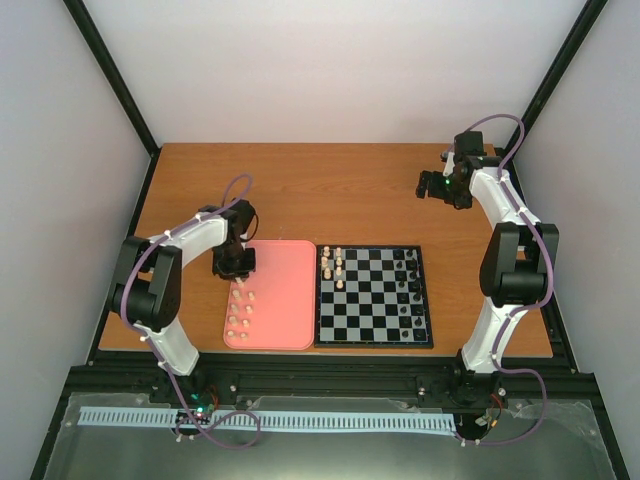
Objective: Set up the chess pieces on the board
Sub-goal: Pick up the chess piece from the storage box.
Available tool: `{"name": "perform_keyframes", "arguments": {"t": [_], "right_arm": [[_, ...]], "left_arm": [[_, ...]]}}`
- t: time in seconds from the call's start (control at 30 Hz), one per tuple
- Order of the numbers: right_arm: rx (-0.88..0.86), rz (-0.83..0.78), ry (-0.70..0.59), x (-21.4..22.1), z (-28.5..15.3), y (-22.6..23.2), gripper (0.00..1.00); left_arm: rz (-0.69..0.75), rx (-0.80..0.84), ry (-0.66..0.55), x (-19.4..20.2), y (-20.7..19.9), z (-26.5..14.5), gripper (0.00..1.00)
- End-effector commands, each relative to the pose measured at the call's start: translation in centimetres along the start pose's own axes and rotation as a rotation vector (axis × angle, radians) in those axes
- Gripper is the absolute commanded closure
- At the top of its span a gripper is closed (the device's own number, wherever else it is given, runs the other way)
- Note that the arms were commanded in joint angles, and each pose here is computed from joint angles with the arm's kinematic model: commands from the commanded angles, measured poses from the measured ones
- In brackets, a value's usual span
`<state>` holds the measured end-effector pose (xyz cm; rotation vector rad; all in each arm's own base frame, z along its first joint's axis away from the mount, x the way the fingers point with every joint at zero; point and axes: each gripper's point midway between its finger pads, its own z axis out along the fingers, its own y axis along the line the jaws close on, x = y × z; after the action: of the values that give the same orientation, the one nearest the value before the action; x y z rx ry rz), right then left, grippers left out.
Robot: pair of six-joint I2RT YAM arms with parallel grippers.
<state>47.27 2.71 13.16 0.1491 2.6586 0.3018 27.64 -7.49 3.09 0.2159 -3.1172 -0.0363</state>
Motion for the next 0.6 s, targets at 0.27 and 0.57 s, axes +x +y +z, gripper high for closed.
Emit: {"name": "perform_keyframes", "arguments": {"t": [0.27,0.57], "right_arm": [[0.009,0.005,-0.019,-0.4,-0.5,-0.5,0.0],[0.01,0.008,-0.018,-0.3,-0.6,-0.5,0.0]], "left_arm": [[0.009,0.016,-0.051,-1.3,-0.1,-2.9,0.96],[0.2,0.132,-0.047,1.2,-8.1,-7.7,0.96]]}}
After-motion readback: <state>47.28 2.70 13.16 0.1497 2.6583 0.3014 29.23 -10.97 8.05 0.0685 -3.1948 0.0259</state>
